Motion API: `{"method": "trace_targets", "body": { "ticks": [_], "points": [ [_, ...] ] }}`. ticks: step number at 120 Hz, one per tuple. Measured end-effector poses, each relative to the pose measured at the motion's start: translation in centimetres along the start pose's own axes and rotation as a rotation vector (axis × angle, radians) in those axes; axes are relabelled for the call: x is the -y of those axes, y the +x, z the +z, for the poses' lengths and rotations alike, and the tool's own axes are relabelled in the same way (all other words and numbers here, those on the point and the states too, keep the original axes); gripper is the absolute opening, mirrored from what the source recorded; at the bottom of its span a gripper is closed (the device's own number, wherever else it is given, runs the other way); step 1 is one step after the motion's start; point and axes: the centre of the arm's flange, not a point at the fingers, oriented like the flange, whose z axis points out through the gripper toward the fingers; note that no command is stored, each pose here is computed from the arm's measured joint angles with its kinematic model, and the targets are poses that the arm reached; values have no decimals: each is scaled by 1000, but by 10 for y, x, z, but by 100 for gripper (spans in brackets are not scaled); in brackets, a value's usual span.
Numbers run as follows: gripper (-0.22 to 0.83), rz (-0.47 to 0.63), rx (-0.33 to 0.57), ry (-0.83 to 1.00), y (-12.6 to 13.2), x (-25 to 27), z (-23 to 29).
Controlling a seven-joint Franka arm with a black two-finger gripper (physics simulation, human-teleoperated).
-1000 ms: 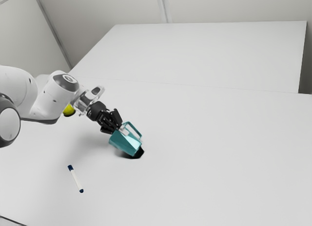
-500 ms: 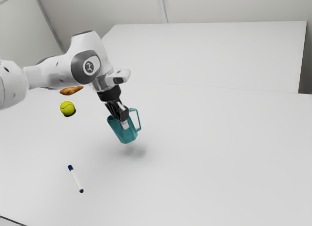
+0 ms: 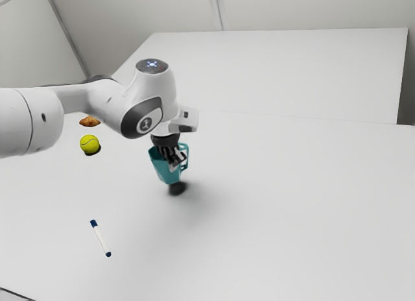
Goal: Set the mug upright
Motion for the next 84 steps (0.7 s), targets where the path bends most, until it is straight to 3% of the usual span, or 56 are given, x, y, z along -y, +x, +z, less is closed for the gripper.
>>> {"method": "trace_targets", "body": {
  "ticks": [27,84],
  "points": [
    [-17,-90,-21,-29,13,-25,9],
    [-16,-267,0,-75,18,-27,31]
  ]
}}
